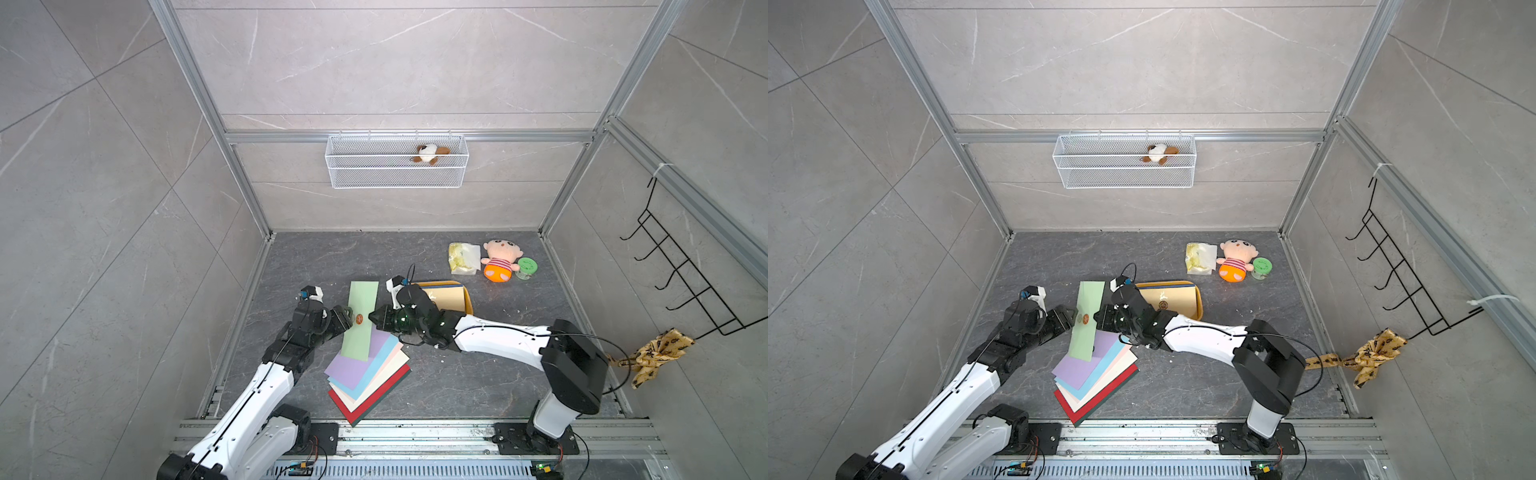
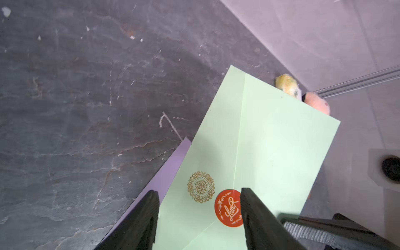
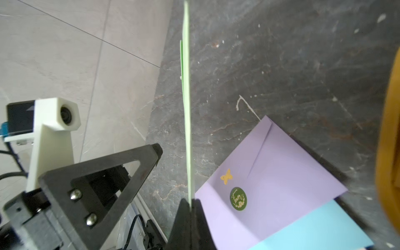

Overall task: Put the sealed envelopes into the storage box
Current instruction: Pick up the envelope from the center of the board.

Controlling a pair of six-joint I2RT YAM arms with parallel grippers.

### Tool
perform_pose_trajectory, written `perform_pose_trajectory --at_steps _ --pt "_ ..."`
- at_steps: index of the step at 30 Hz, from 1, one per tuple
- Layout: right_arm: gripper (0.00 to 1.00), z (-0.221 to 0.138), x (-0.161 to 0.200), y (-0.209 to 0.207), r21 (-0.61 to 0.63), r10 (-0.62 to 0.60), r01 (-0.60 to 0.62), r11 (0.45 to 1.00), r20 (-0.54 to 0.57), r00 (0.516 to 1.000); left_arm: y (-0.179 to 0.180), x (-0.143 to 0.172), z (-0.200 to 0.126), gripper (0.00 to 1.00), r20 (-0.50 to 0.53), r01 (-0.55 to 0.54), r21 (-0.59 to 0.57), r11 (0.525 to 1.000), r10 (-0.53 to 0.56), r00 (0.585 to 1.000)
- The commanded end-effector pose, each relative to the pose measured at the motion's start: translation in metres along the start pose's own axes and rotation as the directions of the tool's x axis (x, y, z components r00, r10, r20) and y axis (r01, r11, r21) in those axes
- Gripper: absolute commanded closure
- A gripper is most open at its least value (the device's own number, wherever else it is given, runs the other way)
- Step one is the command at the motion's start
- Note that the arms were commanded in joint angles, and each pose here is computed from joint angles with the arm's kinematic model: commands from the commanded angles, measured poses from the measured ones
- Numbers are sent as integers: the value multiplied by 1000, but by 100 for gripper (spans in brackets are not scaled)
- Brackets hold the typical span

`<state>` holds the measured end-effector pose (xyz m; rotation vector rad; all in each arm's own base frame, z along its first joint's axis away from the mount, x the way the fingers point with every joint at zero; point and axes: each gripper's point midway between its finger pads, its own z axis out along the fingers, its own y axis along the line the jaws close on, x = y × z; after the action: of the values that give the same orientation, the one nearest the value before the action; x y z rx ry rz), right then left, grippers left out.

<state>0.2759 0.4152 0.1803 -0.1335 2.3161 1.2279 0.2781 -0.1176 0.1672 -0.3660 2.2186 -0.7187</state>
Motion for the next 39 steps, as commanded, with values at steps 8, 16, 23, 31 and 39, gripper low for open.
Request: perform_pose_trajectory --at_steps 8,16,23,31,39 --pt "100 -96 -22 37 -313 -232 243 918 71 970 -91 -20 -44 26 22 -204 355 912 210 977" --pt "100 -129 -16 59 -441 -266 269 856 71 961 -130 -8 -59 30 14 -195 598 778 232 973" --pt "100 -129 -22 49 -431 -231 241 870 76 970 -142 6 -77 51 -6 -180 692 699 255 967" --pt "100 -128 -27 44 -434 -214 225 872 75 974 -145 14 -84 77 -39 -153 726 671 263 964" --pt "60 -132 -36 16 -296 -205 219 930 80 976 -145 -2 -78 100 20 -228 671 705 290 957"
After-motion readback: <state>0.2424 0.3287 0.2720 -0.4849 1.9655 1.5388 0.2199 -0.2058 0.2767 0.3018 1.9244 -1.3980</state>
